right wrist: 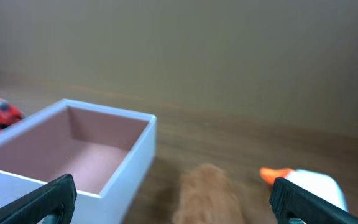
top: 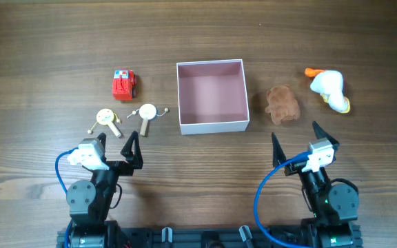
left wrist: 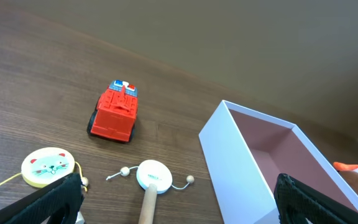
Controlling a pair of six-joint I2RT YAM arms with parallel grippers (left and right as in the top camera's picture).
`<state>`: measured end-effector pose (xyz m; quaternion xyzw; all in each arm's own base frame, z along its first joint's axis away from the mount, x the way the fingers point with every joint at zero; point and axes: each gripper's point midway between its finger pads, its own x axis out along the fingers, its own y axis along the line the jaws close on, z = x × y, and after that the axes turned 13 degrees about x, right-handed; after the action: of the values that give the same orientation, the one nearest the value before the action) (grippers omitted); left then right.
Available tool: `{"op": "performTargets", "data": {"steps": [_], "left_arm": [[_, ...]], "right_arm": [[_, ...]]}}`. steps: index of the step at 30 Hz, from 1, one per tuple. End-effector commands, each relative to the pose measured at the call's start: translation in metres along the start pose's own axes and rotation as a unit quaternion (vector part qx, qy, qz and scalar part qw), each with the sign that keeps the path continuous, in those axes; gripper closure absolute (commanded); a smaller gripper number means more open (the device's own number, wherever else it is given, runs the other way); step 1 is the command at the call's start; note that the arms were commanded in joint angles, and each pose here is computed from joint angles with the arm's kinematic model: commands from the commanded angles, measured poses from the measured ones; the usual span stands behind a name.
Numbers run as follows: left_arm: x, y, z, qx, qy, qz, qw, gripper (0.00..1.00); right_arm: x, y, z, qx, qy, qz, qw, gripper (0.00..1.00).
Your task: Pack container
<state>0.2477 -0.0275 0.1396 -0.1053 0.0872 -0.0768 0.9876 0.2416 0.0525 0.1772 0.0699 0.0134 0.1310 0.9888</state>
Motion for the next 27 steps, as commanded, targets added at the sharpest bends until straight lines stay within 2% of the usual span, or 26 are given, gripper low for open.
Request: {"op": "performTargets", "data": {"steps": [1, 7, 12, 18, 23, 27], "left_arm": [[-0.001, -0.002, 0.001, -0.038, 0.007, -0.003, 0.999, 0.00], [-0.004, -0.001, 0.026, -0.040, 0.018, 0.021, 0.999, 0.00], [0.003, -0.001, 0.049, -0.045, 0.059, 0.037, 0.997, 0.00], [0.025, 0.002, 0.060, -0.032, 0.159, 0.059, 0.985, 0.00], [0.049, 0.005, 0.072, -0.002, 0.241, 0.064, 0.968, 0.00], [0.070, 0.011, 0.078, 0.005, 0.270, 0.069, 0.960, 0.00]], "right_arm": [[-0.001, 0.015, 0.004, 0.040, 0.001, 0.043, 0.998, 0.00], [-0.001, 0.017, 0.037, 0.041, -0.010, 0.036, 0.998, 0.00], [0.016, 0.017, 0.058, 0.056, 0.054, 0.024, 0.997, 0.00], [0.057, 0.010, 0.070, 0.079, 0.191, -0.008, 0.978, 0.00], [0.096, -0.004, 0.063, 0.071, 0.346, -0.044, 0.935, 0.00], [0.125, -0.009, 0.056, 0.087, 0.417, -0.053, 0.903, 0.00]]}}
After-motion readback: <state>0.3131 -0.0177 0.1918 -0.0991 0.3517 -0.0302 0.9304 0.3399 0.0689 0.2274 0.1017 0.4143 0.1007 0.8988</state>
